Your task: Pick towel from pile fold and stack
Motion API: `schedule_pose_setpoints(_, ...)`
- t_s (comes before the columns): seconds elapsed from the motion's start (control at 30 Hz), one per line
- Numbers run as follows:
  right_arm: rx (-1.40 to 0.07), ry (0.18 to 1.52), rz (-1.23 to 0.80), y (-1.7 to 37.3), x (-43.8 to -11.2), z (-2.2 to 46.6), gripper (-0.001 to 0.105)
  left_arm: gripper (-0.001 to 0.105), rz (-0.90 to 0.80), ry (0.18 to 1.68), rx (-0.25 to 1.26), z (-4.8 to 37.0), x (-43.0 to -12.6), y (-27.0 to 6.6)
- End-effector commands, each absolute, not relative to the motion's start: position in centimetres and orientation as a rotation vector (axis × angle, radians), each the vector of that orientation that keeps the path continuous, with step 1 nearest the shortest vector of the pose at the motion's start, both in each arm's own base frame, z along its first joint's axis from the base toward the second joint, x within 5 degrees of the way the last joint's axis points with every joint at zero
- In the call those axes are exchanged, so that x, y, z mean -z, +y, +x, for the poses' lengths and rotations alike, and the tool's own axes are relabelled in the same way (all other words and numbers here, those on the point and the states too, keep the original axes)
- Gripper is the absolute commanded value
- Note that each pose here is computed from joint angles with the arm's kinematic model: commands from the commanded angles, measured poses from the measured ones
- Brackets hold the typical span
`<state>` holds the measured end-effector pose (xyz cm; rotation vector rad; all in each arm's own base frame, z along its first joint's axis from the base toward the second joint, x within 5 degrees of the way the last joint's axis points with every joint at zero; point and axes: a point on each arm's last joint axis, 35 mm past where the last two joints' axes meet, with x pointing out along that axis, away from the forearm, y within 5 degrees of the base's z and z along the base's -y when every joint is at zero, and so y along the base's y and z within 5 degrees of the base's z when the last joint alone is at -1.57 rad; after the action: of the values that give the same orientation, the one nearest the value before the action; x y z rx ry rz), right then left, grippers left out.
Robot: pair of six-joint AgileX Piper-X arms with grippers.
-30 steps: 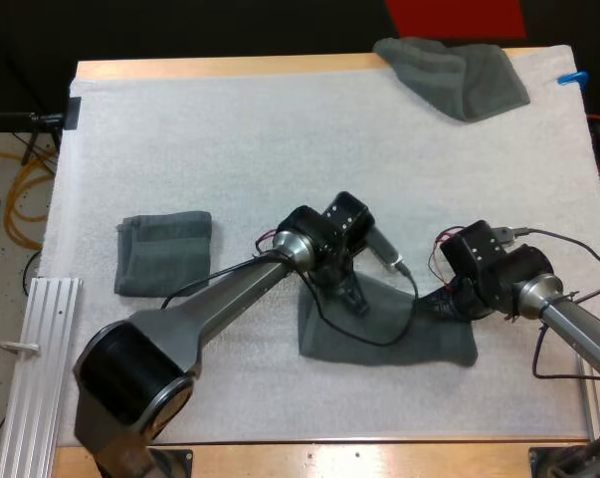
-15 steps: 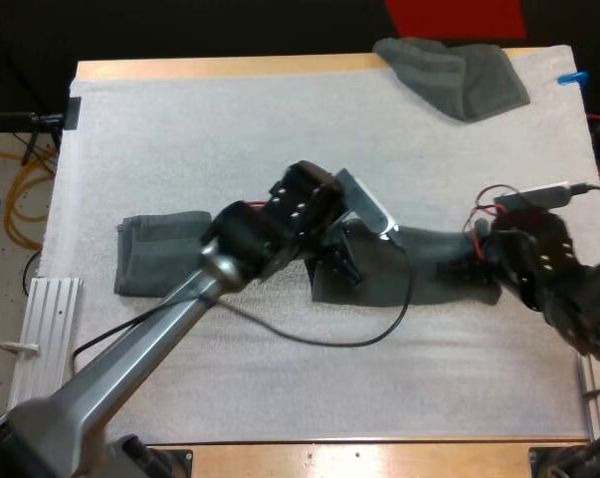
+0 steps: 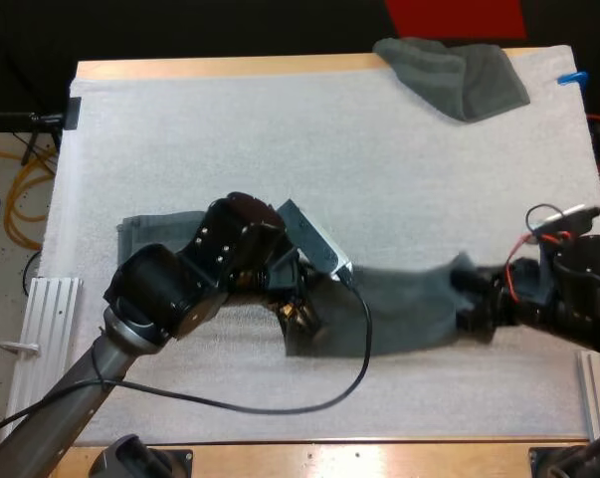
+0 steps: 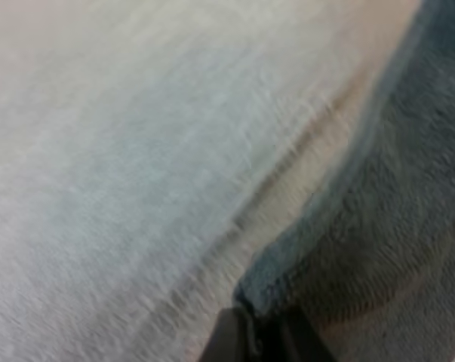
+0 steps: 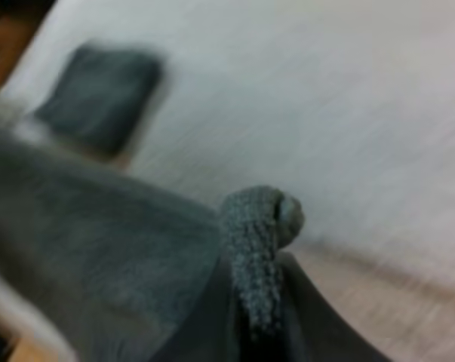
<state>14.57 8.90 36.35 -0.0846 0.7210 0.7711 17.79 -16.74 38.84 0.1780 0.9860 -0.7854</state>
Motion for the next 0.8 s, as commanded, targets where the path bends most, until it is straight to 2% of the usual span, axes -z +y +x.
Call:
schedule_pose_setpoints(0.0,-0.826,0.739,-0.059,8.8,-36.6,14.0,0.000,0.000,0.170,1.005,0.803,17.3,-38.8,-16.7)
schedule_pose_setpoints(0.1,-0.852,0.804,-0.051,8.7,-36.0,13.6,0.000,0.000,0.202,1.042,0.832,16.5,-37.2,-17.3)
schedule_pose_setpoints(0.2,-0.847,0.826,-0.053,8.9,-35.4,13.9,0.000,0.000,0.168,1.057,0.779,16.9,-35.3,-17.6)
schedule_pose_setpoints(0.3,-0.783,0.852,-0.059,9.3,-34.4,15.1,0.000,0.000,0.088,0.975,0.742,18.4,-34.5,-17.6)
schedule_pose_setpoints(0.37,-0.686,0.863,-0.070,9.9,-33.6,16.9,0.000,0.000,0.019,0.916,0.698,20.1,-33.7,-17.2)
schedule_pose_setpoints(0.5,-0.650,0.842,-0.067,11.4,-32.2,19.9,0.002,0.001,-0.039,0.892,0.626,22.7,-33.0,-15.9)
schedule_pose_setpoints(0.6,-0.641,0.843,-0.045,12.4,-31.5,22.0,0.027,0.013,-0.101,0.903,0.639,24.0,-32.7,-14.9)
schedule_pose_setpoints(0.67,-0.641,0.854,-0.043,13.0,-31.4,23.0,0.057,0.039,-0.152,0.912,0.636,24.6,-32.7,-13.9)
schedule_pose_setpoints(0.7,-0.642,0.850,-0.043,13.1,-31.6,23.3,0.066,0.049,-0.161,0.913,0.629,24.8,-32.7,-13.6)
schedule_pose_setpoints(0.73,-0.642,0.844,-0.043,13.2,-31.9,23.5,0.079,0.068,-0.173,0.907,0.622,24.9,-33.0,-13.3)
schedule_pose_setpoints(0.77,-0.646,0.828,-0.048,13.3,-32.4,23.6,0.086,0.083,-0.181,0.907,0.623,24.9,-33.2,-13.1)
